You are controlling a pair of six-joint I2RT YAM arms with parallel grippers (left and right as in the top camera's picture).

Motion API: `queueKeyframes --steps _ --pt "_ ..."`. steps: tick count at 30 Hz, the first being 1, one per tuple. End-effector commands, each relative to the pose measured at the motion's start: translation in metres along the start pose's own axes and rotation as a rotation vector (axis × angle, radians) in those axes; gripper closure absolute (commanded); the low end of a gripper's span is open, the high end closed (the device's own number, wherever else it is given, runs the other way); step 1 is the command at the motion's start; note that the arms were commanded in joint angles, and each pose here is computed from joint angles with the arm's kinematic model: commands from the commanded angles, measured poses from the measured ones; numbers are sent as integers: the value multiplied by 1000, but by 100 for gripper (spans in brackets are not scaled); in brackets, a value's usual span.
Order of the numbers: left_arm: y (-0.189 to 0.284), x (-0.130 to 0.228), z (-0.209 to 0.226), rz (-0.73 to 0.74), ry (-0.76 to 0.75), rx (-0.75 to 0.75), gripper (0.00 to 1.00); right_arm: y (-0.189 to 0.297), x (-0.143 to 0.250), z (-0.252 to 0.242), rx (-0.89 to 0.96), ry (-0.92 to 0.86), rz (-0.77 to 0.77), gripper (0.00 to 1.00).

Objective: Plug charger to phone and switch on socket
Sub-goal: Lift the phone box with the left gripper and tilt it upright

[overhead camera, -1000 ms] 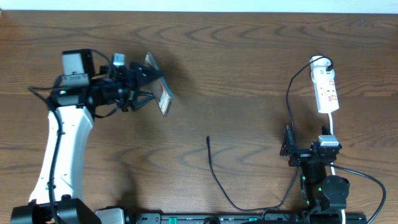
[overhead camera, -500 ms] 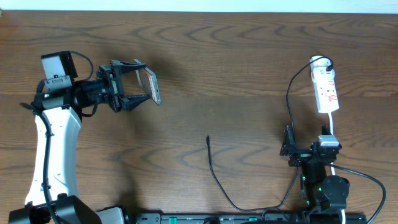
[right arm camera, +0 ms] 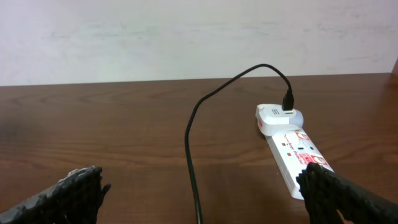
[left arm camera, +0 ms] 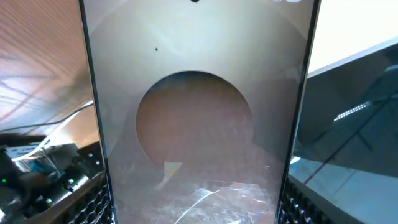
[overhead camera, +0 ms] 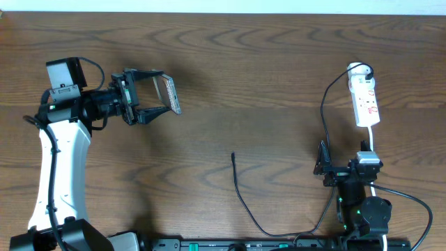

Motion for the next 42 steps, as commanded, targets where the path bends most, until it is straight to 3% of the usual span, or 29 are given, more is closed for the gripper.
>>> queueKeyframes --steps 1,15,21,27,32,36,42 --pt "5 15 -5 49 -8 12 93 0 1 -1 9 -9 4 1" --pt "5 11 -6 -2 -66 20 92 0 1 -1 9 -9 4 1" --pt "7 -9 -7 -252 -267 15 93 0 1 -1 9 -9 4 1" --pt "17 -36 18 -604 -194 -141 93 0 1 -1 9 -9 4 1" --pt "23 -45 39 -806 -144 -290 93 0 1 -1 9 -9 4 1" --pt "24 -46 50 -904 -128 -382 92 0 1 -1 9 -9 4 1" --pt "15 -44 56 -914 -152 -430 93 0 1 -1 9 -9 4 1"
Point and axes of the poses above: each gripper's point midway between its finger pads, its own y axis back along the fingers, its own z axis along the line the jaws close on, x = y × z, the point moved 9 cm from there along y, back along the fingers, and after that the axes turned 13 degrees about y, right-handed, at the moved point
